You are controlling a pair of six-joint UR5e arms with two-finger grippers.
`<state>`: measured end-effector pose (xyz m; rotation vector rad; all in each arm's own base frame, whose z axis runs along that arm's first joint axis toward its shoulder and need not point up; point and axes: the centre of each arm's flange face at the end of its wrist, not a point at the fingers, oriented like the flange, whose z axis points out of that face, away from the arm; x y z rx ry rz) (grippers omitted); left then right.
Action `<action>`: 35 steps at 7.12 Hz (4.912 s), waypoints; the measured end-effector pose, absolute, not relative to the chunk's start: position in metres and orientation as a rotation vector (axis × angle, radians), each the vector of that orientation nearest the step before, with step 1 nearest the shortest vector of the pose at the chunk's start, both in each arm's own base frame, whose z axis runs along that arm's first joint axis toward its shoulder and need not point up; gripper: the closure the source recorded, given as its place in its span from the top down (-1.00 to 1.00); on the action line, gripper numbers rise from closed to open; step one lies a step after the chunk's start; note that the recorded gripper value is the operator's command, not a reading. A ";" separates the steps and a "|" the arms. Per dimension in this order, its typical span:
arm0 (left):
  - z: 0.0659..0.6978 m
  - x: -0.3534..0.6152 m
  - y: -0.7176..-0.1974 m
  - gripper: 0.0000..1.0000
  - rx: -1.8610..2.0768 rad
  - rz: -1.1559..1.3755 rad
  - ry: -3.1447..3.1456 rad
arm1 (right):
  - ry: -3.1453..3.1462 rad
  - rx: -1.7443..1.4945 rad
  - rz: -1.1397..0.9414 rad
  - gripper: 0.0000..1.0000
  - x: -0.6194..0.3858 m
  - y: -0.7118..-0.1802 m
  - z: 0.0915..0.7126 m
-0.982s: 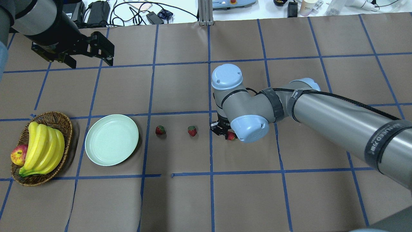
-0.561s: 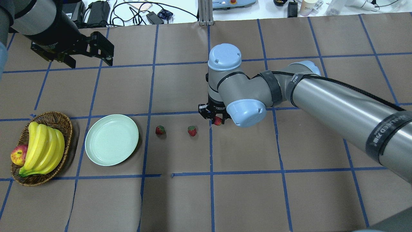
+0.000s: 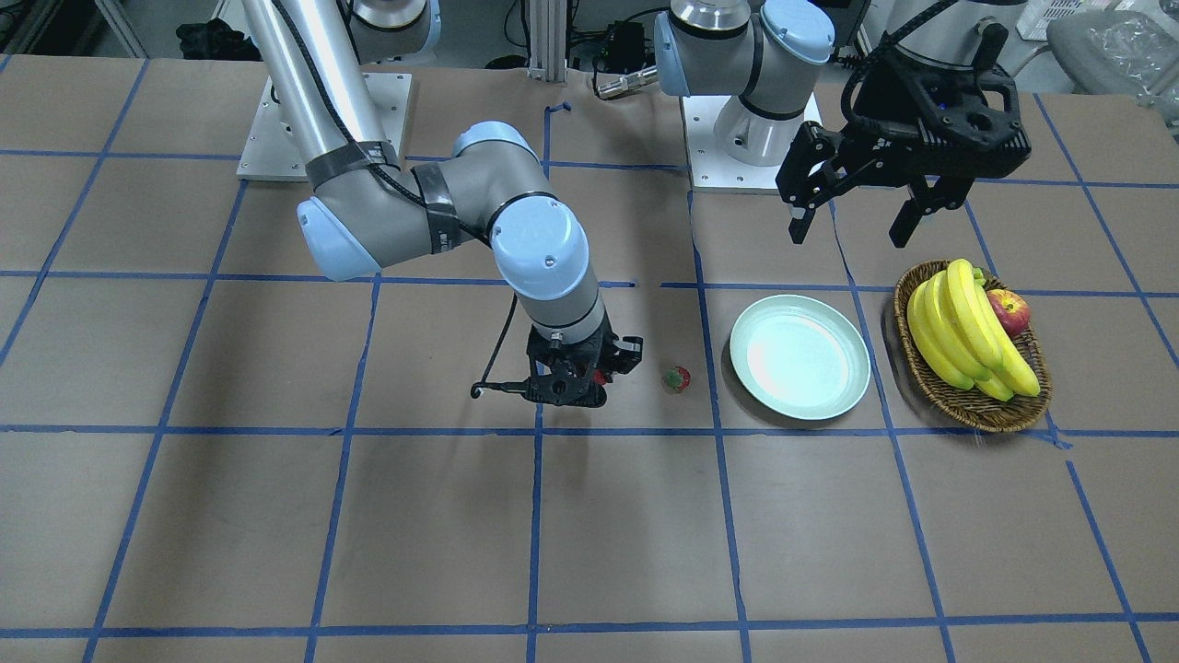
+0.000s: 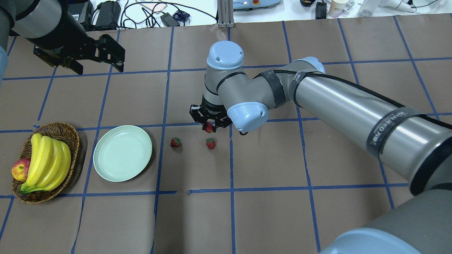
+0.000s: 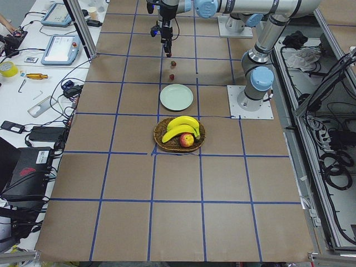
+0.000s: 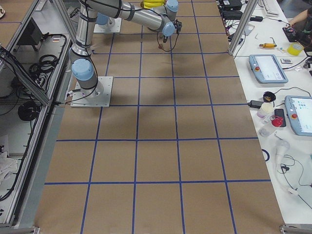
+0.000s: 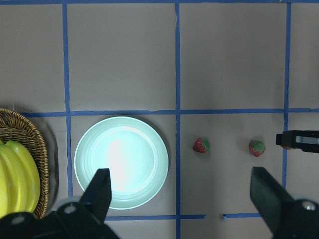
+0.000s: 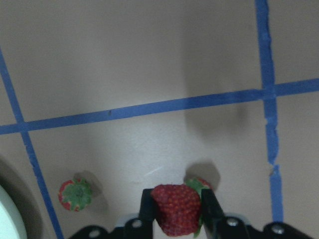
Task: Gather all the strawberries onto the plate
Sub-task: 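Carry the strawberry toward the plate and release it beside the others, then raise the right arm away while the left gripper reaches toward the strawberries, then grasp the strawberry nearest the plate with the left gripper and drop it onto the plate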
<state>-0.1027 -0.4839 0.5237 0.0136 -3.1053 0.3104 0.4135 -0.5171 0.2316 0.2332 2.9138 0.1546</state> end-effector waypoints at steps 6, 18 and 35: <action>0.522 -0.102 -0.484 1.00 0.013 0.305 -3.108 | 2.892 0.234 0.219 1.00 0.449 -0.506 0.208; 0.222 -0.172 -0.502 0.85 -1.102 -0.084 -2.926 | 3.170 0.121 0.000 1.00 0.143 -0.484 0.436; 0.215 -0.065 -0.493 1.00 -1.007 -0.320 -2.973 | 3.155 0.089 -0.032 1.00 0.128 -0.464 0.476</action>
